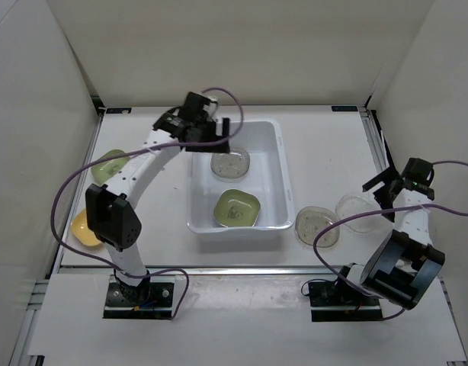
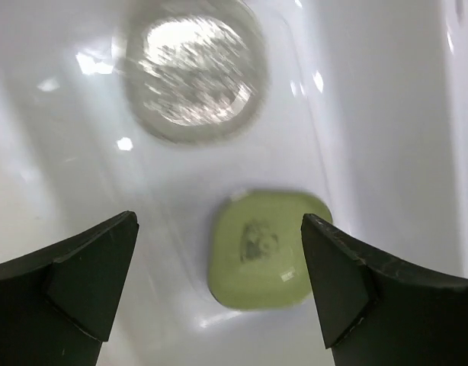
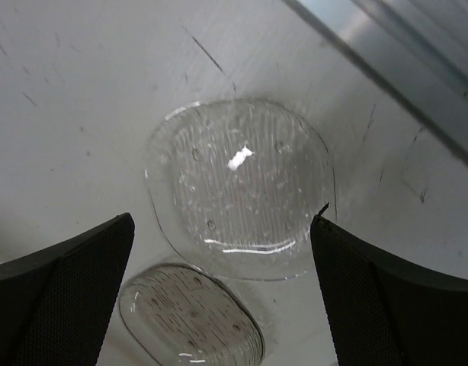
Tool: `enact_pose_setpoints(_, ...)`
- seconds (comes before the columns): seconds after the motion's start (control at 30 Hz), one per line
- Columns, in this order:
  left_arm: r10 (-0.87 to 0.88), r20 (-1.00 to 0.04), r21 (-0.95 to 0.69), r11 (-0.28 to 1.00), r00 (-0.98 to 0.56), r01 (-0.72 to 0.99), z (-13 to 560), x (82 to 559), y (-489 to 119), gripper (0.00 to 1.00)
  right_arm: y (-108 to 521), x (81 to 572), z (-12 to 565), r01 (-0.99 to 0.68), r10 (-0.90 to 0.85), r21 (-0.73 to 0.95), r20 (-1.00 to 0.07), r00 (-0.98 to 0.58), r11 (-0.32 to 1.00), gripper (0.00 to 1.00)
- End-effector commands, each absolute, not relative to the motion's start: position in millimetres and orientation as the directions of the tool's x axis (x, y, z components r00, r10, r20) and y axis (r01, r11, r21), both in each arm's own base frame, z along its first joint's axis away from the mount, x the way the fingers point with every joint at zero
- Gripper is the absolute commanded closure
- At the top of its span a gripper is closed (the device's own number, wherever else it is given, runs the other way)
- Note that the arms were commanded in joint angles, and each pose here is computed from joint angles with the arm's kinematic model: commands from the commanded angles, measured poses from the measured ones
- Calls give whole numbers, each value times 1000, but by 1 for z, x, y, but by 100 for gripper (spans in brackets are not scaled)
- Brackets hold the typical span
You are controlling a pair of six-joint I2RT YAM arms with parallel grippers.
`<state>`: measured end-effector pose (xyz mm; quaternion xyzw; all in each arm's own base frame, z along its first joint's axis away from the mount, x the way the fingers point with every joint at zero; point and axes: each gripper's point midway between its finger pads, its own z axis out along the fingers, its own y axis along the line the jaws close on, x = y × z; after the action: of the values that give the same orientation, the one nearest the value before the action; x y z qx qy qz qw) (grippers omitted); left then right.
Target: Place the plates into the plastic bin on the countertop
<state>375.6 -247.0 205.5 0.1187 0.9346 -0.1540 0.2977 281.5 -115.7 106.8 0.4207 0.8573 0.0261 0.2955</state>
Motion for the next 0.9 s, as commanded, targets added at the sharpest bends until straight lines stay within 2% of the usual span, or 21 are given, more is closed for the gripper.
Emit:
enact_pose_setpoints(0.0,-114,-711,-259,960,-694,107,254,426,-181,1,-104,263,101,746,785,312,-443,-433,588,1)
enact_pose_setpoints(0.1,-187,-710,-281,959,-679,30,259,437,-149,1,-112,234,86,822,802,199,-427,-418,534,1)
enact_pose_setpoints(0.37,-287,-722,-274,954,-629,-121,265,429,-85,1,-103,213,50,850,835,189,-380,-399,492,1)
enact_pose_setpoints(0.53,-317,-714,-290,945,-624,-148,265,416,-67,1,-100,221,35,846,849,245,-383,-365,474,3)
enact_pose_setpoints(0.73,-322,-716,-274,946,-619,-174,260,405,-58,1,-100,222,19,842,844,257,-405,-351,474,16)
enact_pose_setpoints(0.83,-325,-712,-277,944,-622,-177,258,402,-57,1,-105,218,9,852,837,235,-427,-343,468,32)
enact_pose_setpoints(0.87,-326,-713,-277,944,-621,-178,259,402,-57,1,-106,217,7,854,835,229,-432,-340,466,34)
